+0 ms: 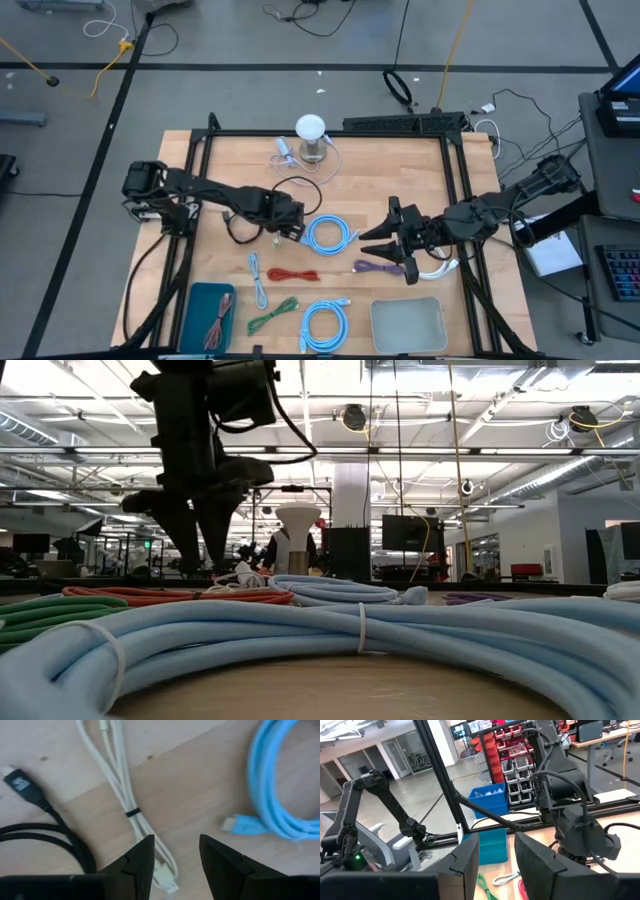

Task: Pick & Place USB Port
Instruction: Put the white charger cable into the blue bin

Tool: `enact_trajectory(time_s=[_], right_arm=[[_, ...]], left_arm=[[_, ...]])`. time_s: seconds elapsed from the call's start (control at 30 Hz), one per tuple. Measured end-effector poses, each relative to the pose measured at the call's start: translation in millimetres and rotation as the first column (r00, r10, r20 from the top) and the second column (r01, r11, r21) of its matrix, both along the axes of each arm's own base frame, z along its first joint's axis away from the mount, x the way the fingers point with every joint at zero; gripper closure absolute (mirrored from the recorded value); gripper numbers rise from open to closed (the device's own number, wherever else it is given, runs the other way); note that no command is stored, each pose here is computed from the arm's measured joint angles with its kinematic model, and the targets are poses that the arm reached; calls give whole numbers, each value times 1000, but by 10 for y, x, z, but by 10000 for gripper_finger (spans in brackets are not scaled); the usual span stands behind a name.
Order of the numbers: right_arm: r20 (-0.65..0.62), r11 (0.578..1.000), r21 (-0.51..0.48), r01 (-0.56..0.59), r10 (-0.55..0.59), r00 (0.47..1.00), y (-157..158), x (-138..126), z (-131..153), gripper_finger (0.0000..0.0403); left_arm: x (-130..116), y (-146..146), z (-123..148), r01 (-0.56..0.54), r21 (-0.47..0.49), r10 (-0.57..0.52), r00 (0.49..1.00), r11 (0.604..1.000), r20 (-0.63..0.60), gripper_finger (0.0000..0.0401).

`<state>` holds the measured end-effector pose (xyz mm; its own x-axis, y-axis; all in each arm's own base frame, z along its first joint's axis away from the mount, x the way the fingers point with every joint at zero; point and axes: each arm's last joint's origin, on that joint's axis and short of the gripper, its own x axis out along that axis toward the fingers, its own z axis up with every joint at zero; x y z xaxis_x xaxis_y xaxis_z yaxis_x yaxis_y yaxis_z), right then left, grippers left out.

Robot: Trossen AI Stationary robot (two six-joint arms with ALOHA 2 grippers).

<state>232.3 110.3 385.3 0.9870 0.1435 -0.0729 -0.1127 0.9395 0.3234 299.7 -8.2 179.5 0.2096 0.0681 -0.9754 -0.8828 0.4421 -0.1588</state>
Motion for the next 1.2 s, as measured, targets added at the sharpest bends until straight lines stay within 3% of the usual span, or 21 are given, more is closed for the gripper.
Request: enact_trajectory(time_s=[0.43, 0.8, 1.1, 1.2], right_arm=[[0, 1000, 0, -1, 1, 1000, 1, 0, 0, 287], [-1, 1000, 7, -1, 1, 1000, 1, 0, 0, 287], [-1, 1000, 10, 0, 0, 1000, 1, 0, 0, 287], [-1, 1000, 11, -1, 1, 1000, 1, 0, 1, 287]], left_arm=[[-62, 109, -15, -10, 17, 11, 997, 1000, -70, 182], [7, 248, -175, -7, 7, 8, 995, 1000, -97, 210], [85, 233, -410, -8, -51, 0, 989, 999, -148, 199], [84, 230, -437, -17, -50, 9, 987, 999, -161, 218]])
